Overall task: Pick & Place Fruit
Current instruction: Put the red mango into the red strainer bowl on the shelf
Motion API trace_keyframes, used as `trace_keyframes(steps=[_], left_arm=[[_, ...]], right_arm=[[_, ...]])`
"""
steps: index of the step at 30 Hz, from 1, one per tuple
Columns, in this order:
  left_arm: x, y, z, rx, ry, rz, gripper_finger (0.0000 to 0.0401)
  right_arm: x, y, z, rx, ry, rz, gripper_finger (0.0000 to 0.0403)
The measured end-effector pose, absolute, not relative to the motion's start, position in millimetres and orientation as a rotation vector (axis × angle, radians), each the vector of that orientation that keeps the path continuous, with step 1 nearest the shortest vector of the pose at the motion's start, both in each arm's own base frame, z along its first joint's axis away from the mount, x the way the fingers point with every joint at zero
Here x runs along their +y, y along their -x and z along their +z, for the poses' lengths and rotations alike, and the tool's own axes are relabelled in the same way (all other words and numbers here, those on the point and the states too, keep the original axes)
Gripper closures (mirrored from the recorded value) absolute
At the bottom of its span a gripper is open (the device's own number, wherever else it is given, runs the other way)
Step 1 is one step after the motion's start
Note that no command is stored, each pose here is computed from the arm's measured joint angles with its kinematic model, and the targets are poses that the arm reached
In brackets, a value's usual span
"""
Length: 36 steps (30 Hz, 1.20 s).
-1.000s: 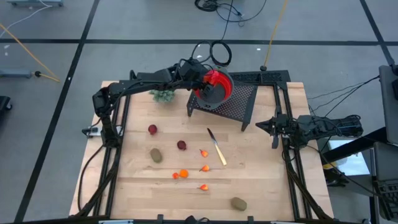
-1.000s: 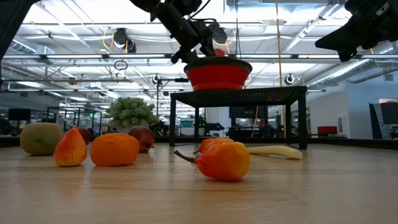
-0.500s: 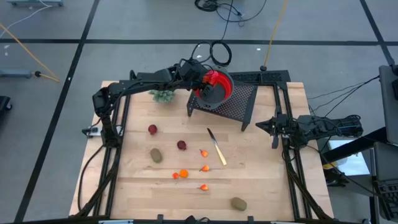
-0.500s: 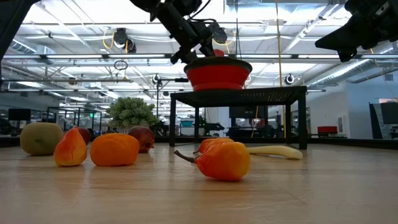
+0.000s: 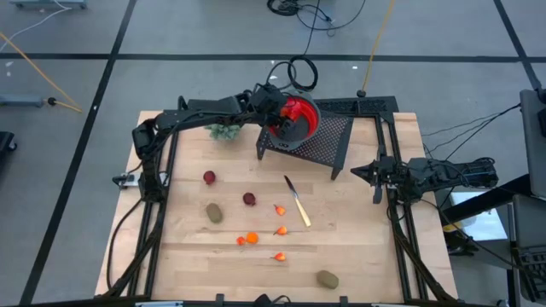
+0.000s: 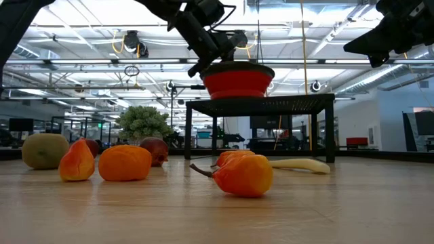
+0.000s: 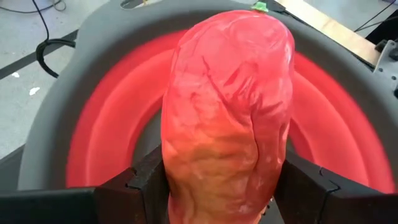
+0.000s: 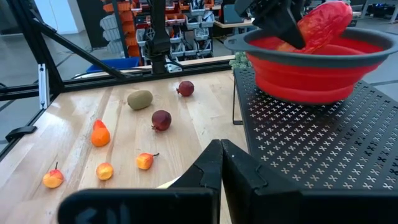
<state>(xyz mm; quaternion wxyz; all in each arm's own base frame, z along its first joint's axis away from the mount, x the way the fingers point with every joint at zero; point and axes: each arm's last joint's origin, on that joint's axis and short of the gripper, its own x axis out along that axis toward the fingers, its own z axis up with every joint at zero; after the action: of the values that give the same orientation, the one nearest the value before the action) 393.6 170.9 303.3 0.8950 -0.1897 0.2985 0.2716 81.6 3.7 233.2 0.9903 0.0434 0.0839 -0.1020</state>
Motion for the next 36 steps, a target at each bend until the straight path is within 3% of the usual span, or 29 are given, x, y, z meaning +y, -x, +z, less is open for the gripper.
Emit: trace_keyframes(steps=[27,36], left_arm=[[171.4,-395.1,306.0,0.608,0.319,0.535,0.0175],[171.4,-395.1,306.0,0.611,0.309,0.532,0.0132]], right_arm=[[3.7,-81.6,233.2,0.171,-0.060,-0.203,0.0403],[3.7,-81.6,233.2,0.171,-0.060,-0.203,0.0403]])
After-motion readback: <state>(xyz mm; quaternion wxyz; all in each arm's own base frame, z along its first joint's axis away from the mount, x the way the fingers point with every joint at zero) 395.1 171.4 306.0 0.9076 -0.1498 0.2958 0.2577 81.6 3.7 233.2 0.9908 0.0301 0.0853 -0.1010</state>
